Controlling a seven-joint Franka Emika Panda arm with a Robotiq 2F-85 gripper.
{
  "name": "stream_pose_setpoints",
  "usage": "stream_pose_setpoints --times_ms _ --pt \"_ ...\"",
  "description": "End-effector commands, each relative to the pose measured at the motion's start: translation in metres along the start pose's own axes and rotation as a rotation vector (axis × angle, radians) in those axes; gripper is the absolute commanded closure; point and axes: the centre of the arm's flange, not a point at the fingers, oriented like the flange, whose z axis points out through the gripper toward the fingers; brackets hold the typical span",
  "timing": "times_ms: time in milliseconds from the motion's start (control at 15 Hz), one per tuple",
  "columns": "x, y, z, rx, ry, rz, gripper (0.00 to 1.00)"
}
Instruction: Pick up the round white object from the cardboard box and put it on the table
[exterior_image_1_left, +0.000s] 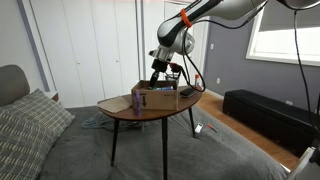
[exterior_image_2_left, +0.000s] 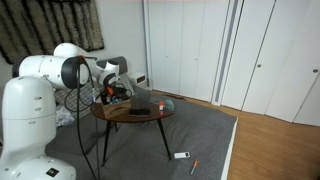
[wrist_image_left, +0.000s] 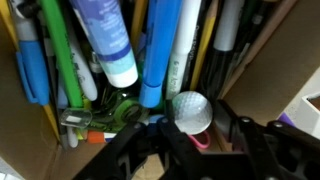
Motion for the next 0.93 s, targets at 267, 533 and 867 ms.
stream_pose_setpoints --times_ms 267,533,867 --pt "0.007 0.003 0.014 0.0 0.007 -0.004 0.44" --pt "0.01 0.0 0.016 -0.012 0.026 -0.015 0.56" --pt "0.013 -0.01 0.005 -0.016 0.001 -0.015 0.78"
